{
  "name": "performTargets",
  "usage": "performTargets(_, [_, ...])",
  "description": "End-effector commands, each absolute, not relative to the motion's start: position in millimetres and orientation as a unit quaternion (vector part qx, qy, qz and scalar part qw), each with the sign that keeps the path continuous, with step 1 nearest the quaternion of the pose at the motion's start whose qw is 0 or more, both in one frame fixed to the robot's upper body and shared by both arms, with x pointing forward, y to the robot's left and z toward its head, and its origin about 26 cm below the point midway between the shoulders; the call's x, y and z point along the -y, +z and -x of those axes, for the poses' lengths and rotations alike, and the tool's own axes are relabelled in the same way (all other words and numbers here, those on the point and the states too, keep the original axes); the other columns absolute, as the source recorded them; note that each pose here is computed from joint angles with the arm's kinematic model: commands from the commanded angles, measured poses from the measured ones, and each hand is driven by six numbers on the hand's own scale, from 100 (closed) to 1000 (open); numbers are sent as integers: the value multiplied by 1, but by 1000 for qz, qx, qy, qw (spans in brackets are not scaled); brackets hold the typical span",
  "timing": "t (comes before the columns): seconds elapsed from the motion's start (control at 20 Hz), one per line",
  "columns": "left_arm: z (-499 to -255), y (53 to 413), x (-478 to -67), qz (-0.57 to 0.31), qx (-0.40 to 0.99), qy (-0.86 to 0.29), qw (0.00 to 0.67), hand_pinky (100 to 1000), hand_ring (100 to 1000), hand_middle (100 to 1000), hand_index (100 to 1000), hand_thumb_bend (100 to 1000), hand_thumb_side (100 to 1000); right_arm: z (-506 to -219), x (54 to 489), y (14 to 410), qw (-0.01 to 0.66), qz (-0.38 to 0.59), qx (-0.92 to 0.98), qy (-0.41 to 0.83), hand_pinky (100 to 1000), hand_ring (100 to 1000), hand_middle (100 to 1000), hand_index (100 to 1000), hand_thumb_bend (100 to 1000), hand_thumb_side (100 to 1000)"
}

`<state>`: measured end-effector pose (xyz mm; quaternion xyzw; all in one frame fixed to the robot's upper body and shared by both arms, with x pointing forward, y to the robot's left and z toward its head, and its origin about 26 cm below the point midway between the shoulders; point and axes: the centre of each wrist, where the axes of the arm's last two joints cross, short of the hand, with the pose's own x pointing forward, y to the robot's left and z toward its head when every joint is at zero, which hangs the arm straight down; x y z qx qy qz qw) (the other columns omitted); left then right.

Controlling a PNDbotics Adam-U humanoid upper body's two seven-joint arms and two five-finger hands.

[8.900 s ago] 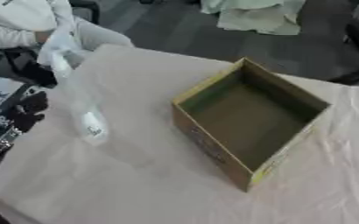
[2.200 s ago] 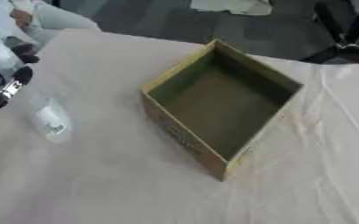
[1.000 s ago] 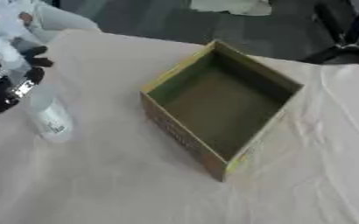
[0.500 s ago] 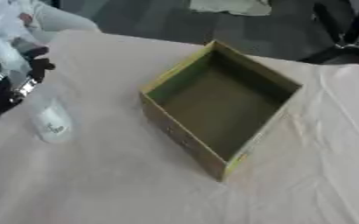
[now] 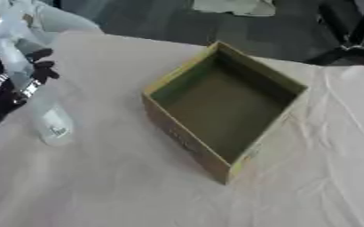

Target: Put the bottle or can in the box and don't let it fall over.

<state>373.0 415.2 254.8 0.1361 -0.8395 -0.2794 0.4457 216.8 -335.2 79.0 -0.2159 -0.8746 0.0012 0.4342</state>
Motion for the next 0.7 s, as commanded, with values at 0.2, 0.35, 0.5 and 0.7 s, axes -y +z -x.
performTargets(0.2, [-372,263,-415,-131,842,-286,438,1000,901,978,568,100,625,-216,338,83,430,221,876,0,940,1000,1000,912,100,583])
performTargets(0.35, [-372,263,-414,-126,844,-280,440,1000,864,944,532,100,612,-216,338,84,431,221,875,1,941,1000,1000,912,100,584])
performTargets(0.5, [-372,262,-413,-120,845,-276,443,1000,844,923,506,100,606,-216,338,84,431,221,875,2,941,1000,1000,912,100,584])
performTargets(0.7, [-373,261,-412,-113,845,-272,446,1000,806,885,456,100,597,-216,338,84,432,222,874,2,941,1000,1000,912,100,584])
